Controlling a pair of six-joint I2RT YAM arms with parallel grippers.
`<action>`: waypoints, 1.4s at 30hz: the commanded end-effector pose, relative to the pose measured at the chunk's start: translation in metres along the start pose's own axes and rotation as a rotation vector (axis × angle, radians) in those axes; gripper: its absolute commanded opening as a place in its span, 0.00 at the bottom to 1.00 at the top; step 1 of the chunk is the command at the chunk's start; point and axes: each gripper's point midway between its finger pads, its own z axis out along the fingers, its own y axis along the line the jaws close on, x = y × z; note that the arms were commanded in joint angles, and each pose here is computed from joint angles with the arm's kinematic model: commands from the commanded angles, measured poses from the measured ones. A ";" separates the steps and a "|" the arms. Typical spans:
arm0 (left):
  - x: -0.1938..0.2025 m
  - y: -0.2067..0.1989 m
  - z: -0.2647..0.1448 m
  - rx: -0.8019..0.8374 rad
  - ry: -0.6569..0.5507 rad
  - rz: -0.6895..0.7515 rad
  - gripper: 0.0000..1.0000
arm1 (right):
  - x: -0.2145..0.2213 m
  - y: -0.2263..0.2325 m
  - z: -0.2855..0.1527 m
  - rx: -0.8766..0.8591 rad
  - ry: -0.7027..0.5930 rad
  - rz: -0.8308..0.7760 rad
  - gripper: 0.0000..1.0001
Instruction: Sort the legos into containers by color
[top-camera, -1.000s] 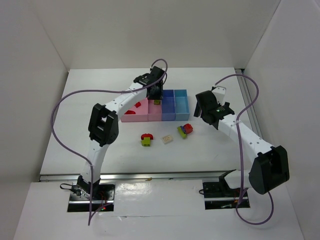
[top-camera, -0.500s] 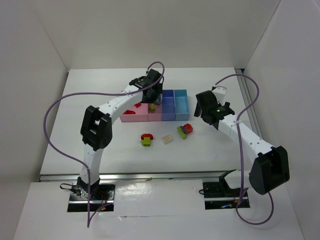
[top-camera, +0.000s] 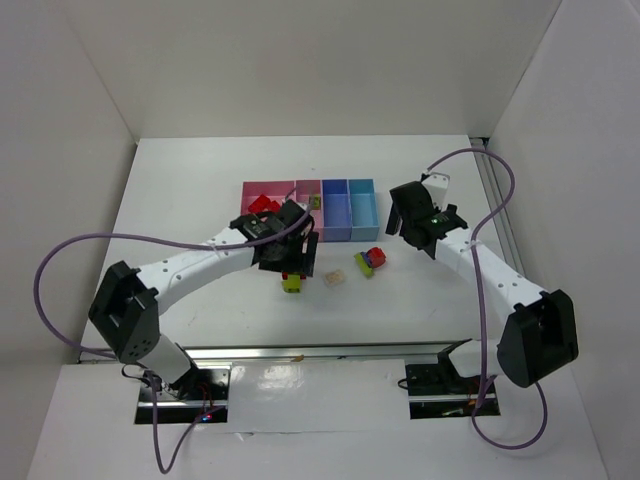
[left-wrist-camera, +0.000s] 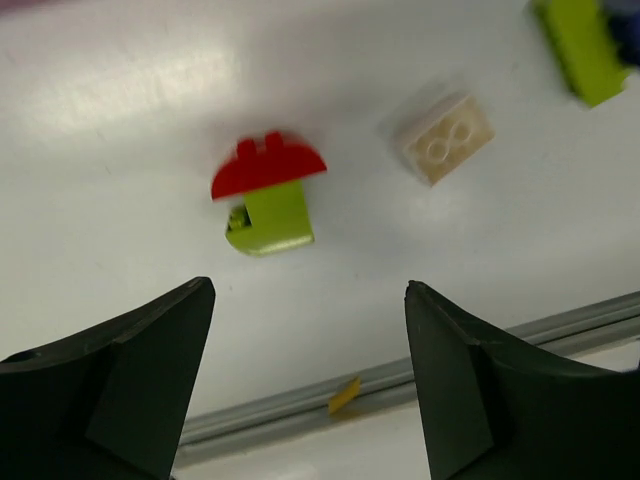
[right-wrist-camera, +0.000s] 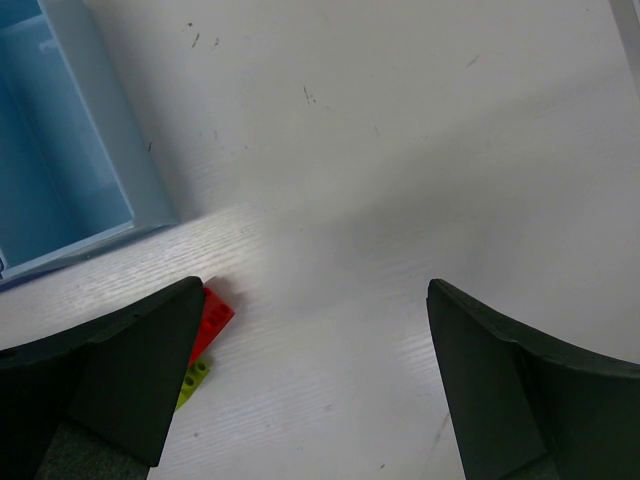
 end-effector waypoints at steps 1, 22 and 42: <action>0.037 -0.005 0.012 -0.014 0.106 -0.069 0.88 | -0.013 0.013 -0.002 -0.037 -0.028 0.018 0.99; 0.072 0.027 0.079 -0.238 0.152 -0.197 0.81 | -0.008 0.008 -0.008 -0.035 -0.030 0.020 0.99; 0.063 0.030 0.099 -0.240 0.103 -0.162 0.63 | -0.009 0.005 -0.010 -0.027 -0.035 0.029 0.99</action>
